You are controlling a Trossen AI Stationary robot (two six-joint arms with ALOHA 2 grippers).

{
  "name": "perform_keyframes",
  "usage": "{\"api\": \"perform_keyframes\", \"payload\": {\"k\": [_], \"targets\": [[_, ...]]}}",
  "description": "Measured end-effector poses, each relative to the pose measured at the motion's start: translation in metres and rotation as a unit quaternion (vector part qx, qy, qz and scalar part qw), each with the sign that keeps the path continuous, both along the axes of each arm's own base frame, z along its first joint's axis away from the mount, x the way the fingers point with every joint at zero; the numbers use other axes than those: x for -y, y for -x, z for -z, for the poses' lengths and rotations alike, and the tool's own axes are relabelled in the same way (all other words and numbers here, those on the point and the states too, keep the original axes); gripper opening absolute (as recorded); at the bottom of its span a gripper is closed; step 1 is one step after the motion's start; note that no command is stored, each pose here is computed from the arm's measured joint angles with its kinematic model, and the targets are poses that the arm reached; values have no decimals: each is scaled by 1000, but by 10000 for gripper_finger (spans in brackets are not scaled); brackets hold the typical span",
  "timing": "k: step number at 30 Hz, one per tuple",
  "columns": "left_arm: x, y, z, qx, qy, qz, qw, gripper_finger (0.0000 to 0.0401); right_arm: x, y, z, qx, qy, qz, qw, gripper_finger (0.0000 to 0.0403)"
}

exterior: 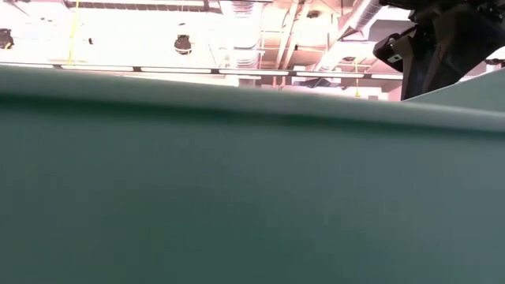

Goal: Sort crayons
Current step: Put the blue crayon into the blue bin

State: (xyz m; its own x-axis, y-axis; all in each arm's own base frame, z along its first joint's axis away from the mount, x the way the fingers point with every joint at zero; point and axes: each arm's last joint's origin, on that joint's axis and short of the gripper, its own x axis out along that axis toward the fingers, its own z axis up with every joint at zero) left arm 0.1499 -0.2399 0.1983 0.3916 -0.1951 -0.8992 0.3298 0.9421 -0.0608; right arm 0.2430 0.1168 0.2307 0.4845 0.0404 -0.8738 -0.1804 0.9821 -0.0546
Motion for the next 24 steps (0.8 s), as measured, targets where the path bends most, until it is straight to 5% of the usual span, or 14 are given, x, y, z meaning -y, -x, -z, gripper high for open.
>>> {"api": "perform_keyframes", "payload": {"k": [7,24], "targets": [[33,4,7,-31,-46,107,993,110,-2,-2,-1,13,-7,-1,1000,118],[46,3,17,-20,-54,203,977,109,-3,-5,-3,31,-16,0,999,118]]}}
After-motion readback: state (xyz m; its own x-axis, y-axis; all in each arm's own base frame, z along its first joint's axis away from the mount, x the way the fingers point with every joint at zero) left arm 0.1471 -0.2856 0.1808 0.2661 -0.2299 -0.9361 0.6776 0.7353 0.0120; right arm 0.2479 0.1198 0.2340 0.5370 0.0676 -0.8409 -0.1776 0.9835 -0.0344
